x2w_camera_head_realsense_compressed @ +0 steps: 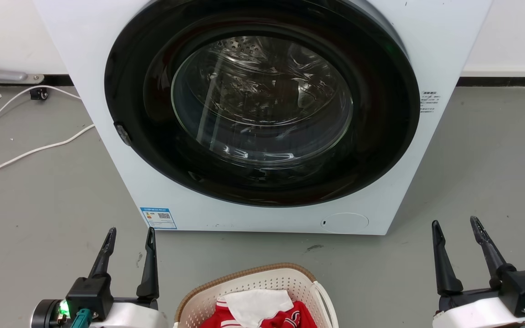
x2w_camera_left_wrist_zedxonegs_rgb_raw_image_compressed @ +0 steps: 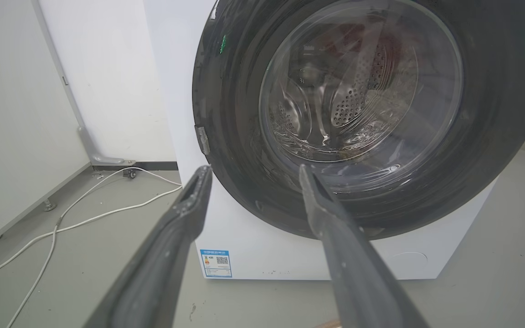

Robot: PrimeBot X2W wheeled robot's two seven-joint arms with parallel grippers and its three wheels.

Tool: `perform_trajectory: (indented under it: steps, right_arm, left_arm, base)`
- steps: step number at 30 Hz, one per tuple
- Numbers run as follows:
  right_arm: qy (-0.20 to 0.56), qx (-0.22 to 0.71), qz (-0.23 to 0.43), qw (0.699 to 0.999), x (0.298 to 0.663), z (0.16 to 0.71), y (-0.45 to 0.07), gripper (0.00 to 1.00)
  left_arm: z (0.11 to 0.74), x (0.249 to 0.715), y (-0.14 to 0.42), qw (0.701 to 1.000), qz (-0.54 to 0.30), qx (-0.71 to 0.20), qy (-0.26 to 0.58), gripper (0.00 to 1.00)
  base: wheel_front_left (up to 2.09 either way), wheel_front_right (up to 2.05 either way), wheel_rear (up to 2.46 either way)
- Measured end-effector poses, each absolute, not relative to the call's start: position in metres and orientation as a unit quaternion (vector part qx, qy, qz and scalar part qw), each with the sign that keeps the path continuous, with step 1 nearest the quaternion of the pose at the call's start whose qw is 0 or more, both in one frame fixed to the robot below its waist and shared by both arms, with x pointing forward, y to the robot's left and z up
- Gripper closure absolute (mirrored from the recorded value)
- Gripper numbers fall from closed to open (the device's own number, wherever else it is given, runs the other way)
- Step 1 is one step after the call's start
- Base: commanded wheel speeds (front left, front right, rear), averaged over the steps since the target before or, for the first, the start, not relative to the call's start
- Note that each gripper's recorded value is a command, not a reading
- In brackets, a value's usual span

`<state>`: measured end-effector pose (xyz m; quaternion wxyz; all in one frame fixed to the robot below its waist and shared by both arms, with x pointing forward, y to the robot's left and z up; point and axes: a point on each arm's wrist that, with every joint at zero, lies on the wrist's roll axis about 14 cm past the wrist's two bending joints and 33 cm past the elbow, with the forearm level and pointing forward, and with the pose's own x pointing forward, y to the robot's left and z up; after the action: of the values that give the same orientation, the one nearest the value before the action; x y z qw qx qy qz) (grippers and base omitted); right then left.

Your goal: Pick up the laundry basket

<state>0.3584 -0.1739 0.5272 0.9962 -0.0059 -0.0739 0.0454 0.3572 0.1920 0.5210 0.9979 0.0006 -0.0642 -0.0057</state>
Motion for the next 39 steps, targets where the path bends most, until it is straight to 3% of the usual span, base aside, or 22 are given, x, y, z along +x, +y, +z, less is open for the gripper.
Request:
perform_trajectory:
  steps: [10, 18, 39]
  right_arm:
    - [-0.072, -0.006, 0.049, 0.996, 0.359, 0.526, -0.171, 0.00]
    - [-0.025, -0.008, 0.090, 0.996, 0.368, 0.495, -0.144, 0.00]
    - [0.227, -0.041, 0.199, 0.953, 0.401, 0.325, -0.096, 0.00]
  left_arm:
    - [0.518, 0.358, 0.193, 0.998, -0.002, 0.000, -0.060, 0.00]
    - [0.467, 0.356, 0.204, 1.000, 0.022, -0.008, 0.020, 0.00]
    - [0.312, 0.355, 0.202, 0.961, 0.033, -0.047, 0.271, 0.00]
  base:
    - [0.00, 0.00, 0.00]
    - [0.00, 0.00, 0.00]
    - [0.00, 0.00, 0.00]
